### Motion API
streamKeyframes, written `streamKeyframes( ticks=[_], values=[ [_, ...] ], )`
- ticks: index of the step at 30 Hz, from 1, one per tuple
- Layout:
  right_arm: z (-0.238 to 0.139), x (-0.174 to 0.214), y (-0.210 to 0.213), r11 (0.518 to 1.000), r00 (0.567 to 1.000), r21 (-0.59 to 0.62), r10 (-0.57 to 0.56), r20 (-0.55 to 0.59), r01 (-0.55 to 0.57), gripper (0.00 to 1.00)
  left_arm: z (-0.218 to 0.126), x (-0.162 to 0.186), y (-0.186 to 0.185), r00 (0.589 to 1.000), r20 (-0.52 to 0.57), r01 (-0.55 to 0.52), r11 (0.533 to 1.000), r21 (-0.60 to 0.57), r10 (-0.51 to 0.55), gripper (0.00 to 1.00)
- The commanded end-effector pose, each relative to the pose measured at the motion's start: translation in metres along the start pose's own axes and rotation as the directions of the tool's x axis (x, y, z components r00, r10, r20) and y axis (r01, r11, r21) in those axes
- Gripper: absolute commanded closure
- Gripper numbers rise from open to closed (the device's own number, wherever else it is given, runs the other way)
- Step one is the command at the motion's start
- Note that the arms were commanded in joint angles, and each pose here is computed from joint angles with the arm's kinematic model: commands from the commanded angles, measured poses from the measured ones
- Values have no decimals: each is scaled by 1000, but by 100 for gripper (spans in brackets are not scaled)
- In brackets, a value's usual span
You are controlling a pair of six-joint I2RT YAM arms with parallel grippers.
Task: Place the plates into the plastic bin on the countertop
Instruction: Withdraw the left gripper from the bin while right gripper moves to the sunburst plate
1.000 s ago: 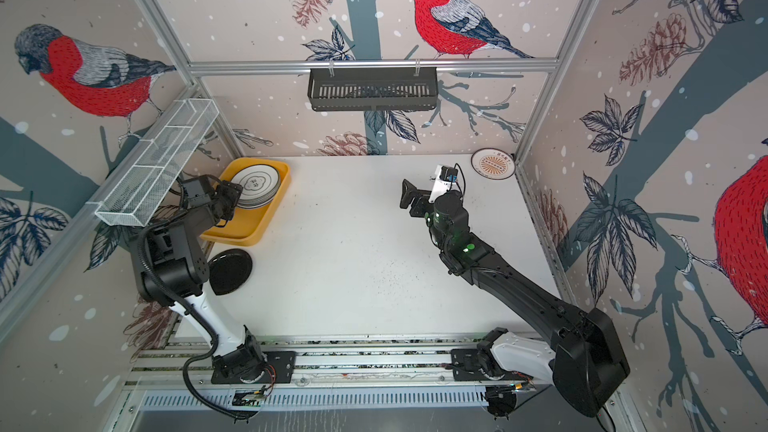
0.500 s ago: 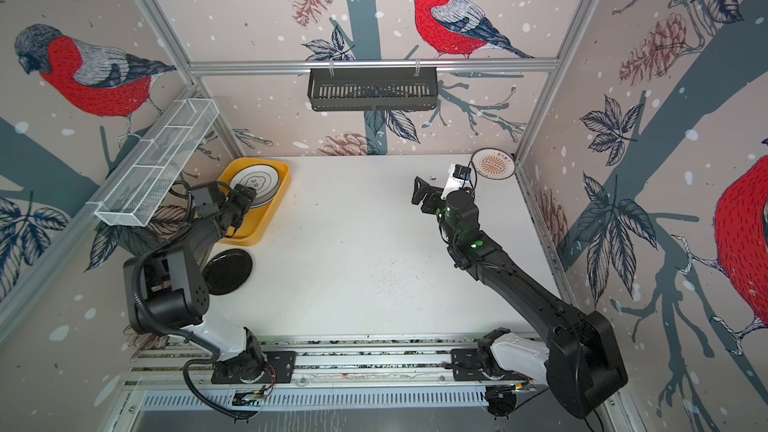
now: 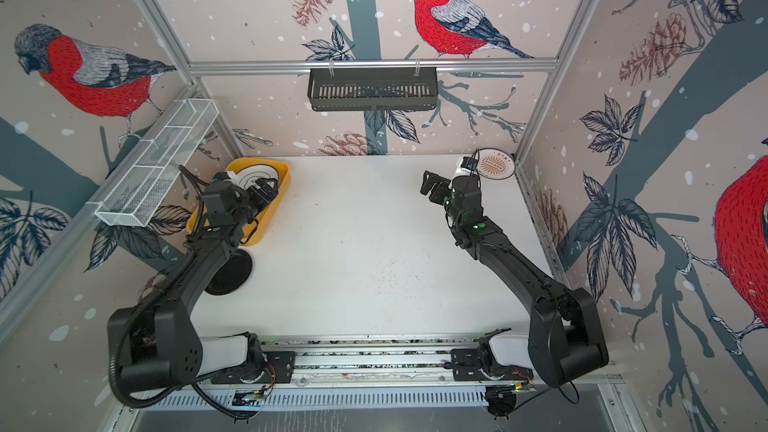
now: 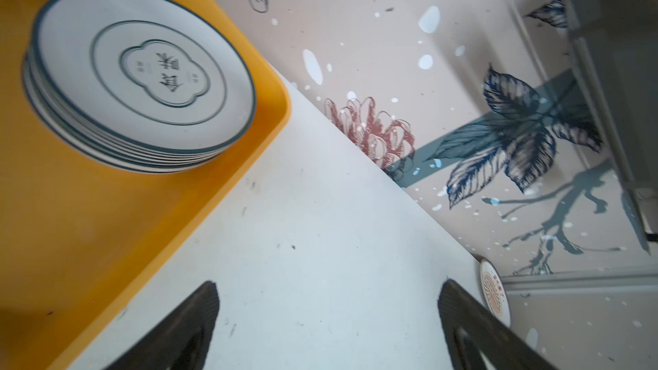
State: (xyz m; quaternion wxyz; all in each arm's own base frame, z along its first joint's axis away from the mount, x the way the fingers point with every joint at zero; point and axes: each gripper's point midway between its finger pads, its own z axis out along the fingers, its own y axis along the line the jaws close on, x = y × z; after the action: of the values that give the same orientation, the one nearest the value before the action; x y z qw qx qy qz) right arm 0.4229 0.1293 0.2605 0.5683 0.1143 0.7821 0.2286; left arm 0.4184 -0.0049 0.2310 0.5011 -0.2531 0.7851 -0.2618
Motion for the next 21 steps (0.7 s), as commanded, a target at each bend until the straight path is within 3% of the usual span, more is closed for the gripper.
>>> streamKeyframes(
  ticks=[1, 8, 13, 16, 21],
  values=[
    [4, -2, -2, 1000, 1000, 13, 27, -9, -27, 0, -4, 2, -28, 997, 20, -72, 995, 73, 70, 4],
    [13, -2, -18, 996, 998, 75, 55, -17, -54, 0, -1, 24, -90, 966, -86, -222, 953, 208, 244, 4],
    [16, -9, -43, 985, 994, 136, 107, 3, -106, 0, -8, 46, -151, 904, -130, -345, 875, 339, 407, 4],
    [18, -11, -61, 975, 990, 171, 142, 21, -144, 0, -11, 69, -178, 888, -126, -350, 827, 441, 443, 4],
    [30, 3, -82, 957, 976, 201, 216, -2, -211, 0, 1, 116, -214, 911, -107, -278, 783, 557, 399, 4]
  ],
)
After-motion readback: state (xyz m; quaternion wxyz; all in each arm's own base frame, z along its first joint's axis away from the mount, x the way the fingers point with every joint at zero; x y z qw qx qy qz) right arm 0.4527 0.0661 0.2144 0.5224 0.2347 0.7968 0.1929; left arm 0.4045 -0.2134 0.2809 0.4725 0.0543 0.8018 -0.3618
